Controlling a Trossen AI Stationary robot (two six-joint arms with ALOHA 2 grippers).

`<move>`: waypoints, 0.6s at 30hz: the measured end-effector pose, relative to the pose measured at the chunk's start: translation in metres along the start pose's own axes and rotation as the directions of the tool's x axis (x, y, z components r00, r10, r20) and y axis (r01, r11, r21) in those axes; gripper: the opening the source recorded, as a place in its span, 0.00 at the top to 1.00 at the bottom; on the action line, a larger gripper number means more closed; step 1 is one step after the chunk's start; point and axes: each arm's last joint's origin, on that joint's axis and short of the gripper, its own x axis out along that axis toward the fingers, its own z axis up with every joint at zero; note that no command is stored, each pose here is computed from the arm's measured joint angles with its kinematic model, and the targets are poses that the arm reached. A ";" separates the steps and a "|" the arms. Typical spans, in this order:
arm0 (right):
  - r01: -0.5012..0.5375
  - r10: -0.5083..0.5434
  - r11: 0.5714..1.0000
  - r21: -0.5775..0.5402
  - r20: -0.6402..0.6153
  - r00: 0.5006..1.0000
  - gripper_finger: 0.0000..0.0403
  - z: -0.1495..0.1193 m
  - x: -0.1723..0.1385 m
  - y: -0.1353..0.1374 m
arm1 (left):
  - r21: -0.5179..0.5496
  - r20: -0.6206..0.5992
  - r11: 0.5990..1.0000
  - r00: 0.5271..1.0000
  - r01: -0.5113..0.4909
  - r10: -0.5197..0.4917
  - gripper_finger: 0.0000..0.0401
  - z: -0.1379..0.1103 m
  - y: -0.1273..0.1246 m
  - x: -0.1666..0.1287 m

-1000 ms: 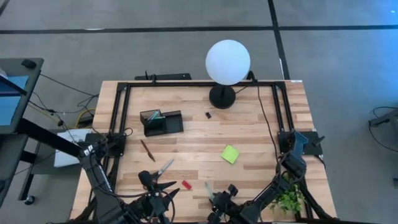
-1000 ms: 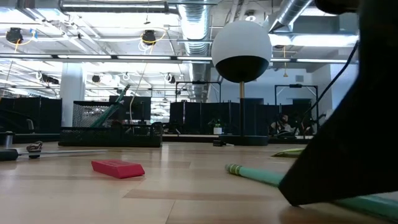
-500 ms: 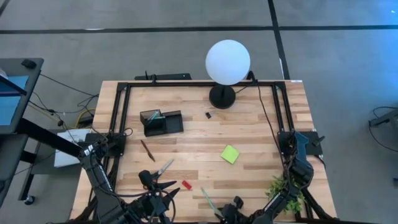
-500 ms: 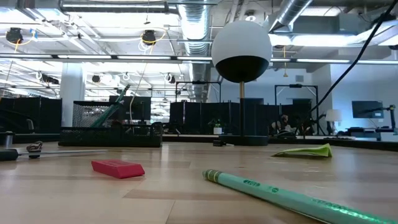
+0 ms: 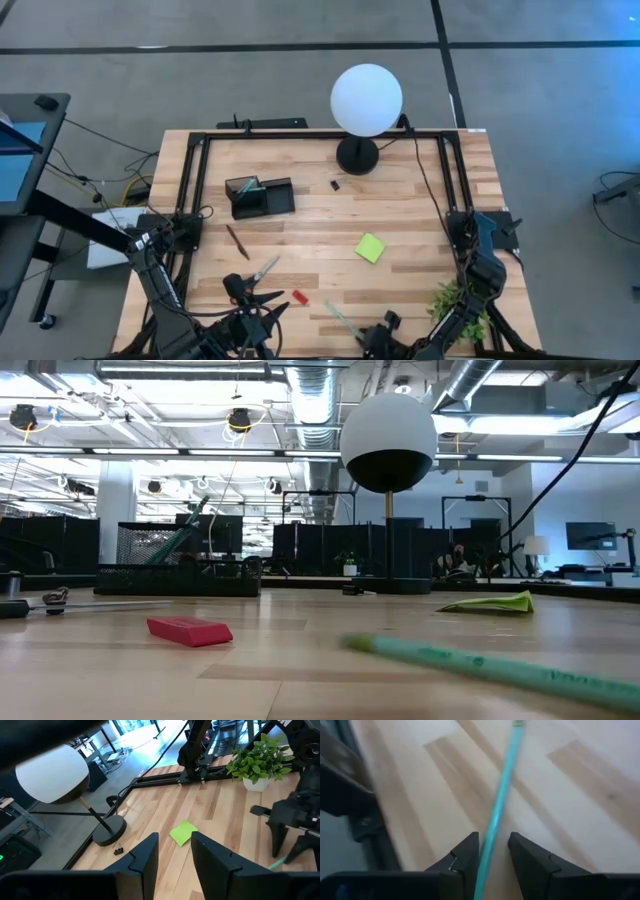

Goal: Pick and place office supplies into organizer
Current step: Put the blue pencil into the black desk organizer

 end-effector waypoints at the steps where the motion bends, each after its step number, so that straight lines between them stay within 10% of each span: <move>1: 0.017 -0.017 1.000 -0.020 -0.010 1.000 0.73 0.003 0.002 -0.002 | 0.000 0.000 1.000 1.000 0.000 0.000 0.72 0.000 0.000 0.000; 10: 0.206 -0.185 0.946 -0.252 0.101 0.977 0.73 0.020 0.018 -0.021 | 0.008 0.000 1.000 1.000 -0.001 0.001 0.72 0.000 0.000 0.000; 18: 0.242 -0.232 0.967 -0.082 0.114 0.966 0.73 0.024 0.023 -0.027 | -0.006 -0.014 1.000 1.000 0.006 -0.007 0.72 0.000 0.000 0.000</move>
